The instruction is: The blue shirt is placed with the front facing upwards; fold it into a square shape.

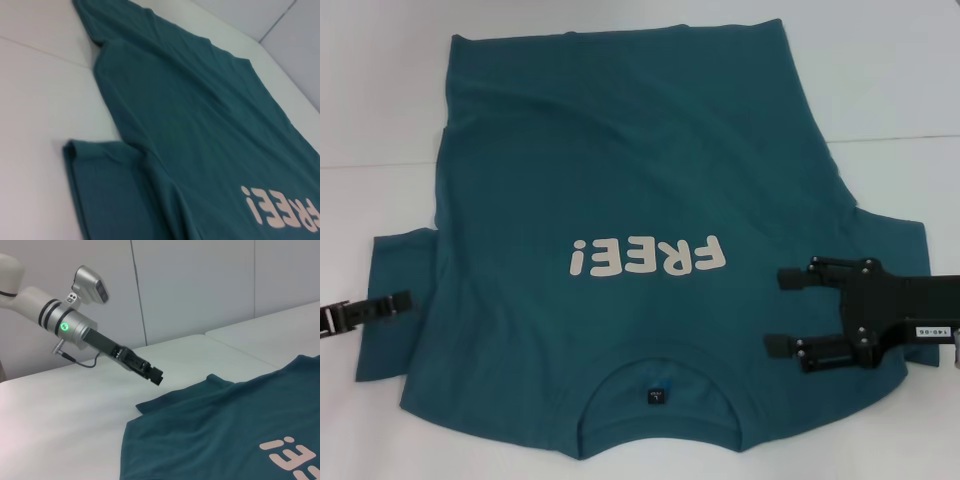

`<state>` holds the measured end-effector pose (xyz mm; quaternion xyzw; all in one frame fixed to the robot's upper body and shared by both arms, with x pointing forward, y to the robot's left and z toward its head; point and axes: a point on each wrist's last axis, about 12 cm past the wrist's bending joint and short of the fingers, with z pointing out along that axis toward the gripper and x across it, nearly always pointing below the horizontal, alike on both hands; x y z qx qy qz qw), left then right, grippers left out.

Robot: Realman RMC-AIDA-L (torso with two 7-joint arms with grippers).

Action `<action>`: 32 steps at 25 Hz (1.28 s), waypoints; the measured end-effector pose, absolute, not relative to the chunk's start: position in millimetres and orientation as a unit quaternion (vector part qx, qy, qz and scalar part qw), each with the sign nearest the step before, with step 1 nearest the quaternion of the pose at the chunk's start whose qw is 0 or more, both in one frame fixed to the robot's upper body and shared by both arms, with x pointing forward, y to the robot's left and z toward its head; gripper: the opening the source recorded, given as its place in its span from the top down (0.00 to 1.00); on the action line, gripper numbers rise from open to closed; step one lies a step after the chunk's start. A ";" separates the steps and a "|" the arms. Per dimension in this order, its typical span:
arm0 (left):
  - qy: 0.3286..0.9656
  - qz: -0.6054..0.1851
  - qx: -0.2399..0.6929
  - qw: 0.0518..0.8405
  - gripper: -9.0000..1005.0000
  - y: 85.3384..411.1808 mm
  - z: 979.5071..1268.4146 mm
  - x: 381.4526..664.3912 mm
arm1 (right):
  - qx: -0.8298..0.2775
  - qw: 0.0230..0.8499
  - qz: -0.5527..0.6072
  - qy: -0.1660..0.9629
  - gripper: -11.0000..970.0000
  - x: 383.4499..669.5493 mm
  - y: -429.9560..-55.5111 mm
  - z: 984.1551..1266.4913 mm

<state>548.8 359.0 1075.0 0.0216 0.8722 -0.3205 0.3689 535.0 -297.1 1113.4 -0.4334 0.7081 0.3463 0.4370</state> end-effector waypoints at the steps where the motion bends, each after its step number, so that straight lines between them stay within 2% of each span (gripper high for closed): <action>1: 0.873 -0.317 0.019 0.371 0.14 360.7 1075.8 549.0 | -0.434 0.437 0.346 0.708 0.03 535.0 -297.2 1113.4; 13: 0.902 -0.289 -0.002 0.321 0.14 371.8 1077.4 530.4 | -0.435 0.439 0.342 0.708 0.03 537.1 -296.7 1114.2; 32: 0.915 -0.276 -0.014 0.294 0.14 367.3 1069.7 529.2 | -0.440 0.442 0.333 0.707 0.03 544.5 -292.6 1117.1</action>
